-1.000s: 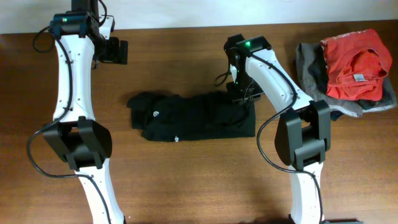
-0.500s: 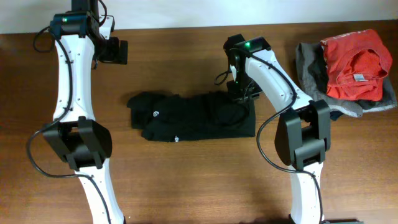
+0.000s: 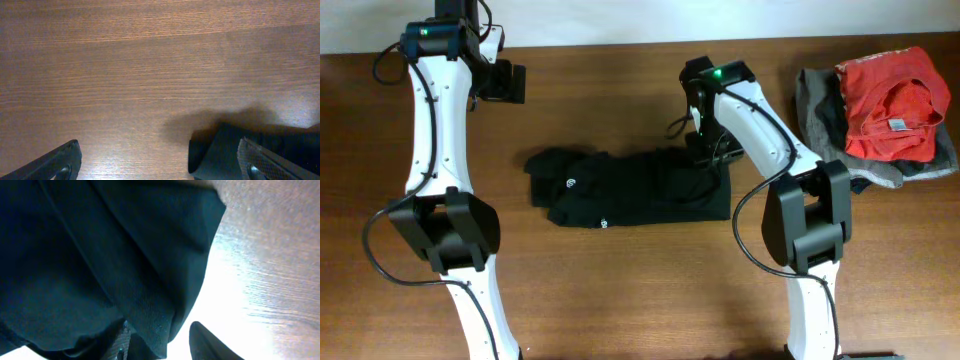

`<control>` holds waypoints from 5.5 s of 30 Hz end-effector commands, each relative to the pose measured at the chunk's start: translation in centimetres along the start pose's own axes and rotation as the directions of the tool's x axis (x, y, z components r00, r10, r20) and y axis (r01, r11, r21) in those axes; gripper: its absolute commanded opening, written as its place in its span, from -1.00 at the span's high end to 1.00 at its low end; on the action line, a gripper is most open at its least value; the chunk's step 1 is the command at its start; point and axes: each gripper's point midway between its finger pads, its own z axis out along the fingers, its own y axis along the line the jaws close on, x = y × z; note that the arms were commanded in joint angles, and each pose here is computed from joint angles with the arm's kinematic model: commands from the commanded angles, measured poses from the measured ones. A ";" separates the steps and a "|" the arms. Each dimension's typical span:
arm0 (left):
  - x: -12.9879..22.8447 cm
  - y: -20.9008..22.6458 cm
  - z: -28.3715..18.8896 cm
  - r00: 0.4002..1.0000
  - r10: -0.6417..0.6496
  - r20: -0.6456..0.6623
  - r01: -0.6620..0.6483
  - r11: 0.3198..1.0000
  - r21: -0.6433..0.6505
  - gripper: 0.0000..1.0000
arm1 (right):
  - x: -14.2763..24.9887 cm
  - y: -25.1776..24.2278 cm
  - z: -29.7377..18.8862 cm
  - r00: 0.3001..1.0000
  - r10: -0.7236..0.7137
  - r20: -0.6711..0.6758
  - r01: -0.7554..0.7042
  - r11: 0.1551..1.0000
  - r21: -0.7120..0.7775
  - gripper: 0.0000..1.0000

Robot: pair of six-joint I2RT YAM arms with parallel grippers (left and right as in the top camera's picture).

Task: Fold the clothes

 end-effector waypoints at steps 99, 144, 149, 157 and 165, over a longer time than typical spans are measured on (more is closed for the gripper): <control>3.0 -4.5 2.5 0.996 0.033 -0.086 -0.009 0.962 0.274 -0.98 | -2.1 2.6 -6.7 0.987 0.004 0.158 0.015 0.992 -0.122 -0.21; 16.3 -9.1 10.7 0.931 0.147 -0.333 0.085 0.800 0.593 0.99 | -2.5 -1.7 -6.3 0.987 -0.003 0.161 0.025 0.990 -0.140 -0.47; 14.8 -7.3 9.6 0.951 0.109 -0.290 0.084 0.811 0.579 0.99 | -2.5 -1.8 -6.3 0.987 -0.003 0.161 0.025 0.990 -0.137 -0.48; 10.2 -2.6 5.2 0.992 0.003 -0.129 0.065 0.851 0.521 0.99 | -2.5 -1.4 -6.2 0.987 -0.002 0.158 0.028 0.987 -0.159 -0.46; 8.4 -2.0 4.3 0.999 0.003 -0.050 0.022 0.864 0.502 0.99 | -3.3 3.5 -5.0 0.987 0.022 0.160 0.045 0.915 -0.401 0.92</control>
